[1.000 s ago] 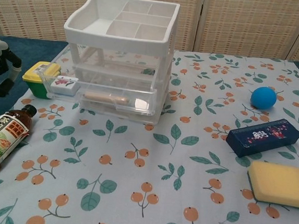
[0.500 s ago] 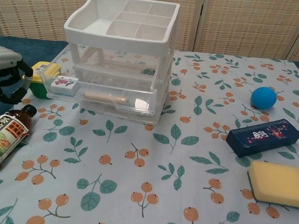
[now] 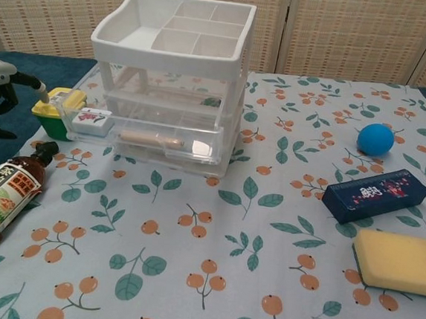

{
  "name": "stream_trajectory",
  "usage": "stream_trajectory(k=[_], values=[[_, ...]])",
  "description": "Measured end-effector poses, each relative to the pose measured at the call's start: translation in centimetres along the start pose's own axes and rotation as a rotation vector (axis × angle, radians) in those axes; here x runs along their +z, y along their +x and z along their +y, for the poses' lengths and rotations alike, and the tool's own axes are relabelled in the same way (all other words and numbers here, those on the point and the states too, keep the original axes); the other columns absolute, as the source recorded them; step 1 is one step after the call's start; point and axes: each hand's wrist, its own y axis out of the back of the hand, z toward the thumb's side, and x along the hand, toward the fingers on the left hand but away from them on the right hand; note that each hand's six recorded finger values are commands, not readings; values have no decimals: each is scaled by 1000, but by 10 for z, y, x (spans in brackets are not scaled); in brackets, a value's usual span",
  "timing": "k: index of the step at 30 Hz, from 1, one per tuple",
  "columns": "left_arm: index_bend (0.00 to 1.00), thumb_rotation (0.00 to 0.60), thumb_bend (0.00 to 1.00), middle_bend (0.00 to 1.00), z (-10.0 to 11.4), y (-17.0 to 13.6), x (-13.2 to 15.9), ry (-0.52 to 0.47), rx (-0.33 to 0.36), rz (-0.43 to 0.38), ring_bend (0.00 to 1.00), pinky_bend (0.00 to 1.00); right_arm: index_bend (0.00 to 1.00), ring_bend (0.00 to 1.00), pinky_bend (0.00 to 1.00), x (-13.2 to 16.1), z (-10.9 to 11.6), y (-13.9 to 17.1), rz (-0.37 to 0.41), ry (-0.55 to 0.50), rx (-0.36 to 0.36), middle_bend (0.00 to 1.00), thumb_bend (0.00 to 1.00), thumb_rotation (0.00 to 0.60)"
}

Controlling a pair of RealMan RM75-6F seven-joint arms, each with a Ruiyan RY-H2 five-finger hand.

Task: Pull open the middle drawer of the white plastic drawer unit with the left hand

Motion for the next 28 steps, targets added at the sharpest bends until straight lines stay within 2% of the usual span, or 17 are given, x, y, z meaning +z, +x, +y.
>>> stream_trajectory(k=[6, 11, 15, 18, 23, 28], values=[[193, 600, 175, 641, 21, -29, -24, -79, 86, 127, 703, 981, 0, 0, 0, 0, -5, -2, 0, 4, 34, 5, 284, 600], [199, 600, 175, 544, 35, -61, -44, -121, 119, 216, 559, 778, 0, 0, 0, 1, -10, -4, 2, 5, 62, 5, 288, 600], [194, 600, 175, 481, 42, -82, -53, -148, 165, 259, 489, 676, 0, 0, 0, 1, -17, -4, -1, 8, 108, 5, 292, 600], [193, 600, 175, 459, 47, -100, -57, -142, 220, 277, 460, 632, 0, 0, 0, 2, -24, -6, 2, 10, 147, 5, 296, 600], [193, 600, 175, 457, 48, -133, -55, -123, 285, 283, 457, 619, 0, 0, 0, 7, -33, -7, 25, 2, 183, 19, 301, 600], [189, 600, 175, 457, 39, -162, -49, -104, 285, 293, 457, 601, 0, 0, 0, 11, -38, -7, 50, -6, 188, 22, 303, 600]])
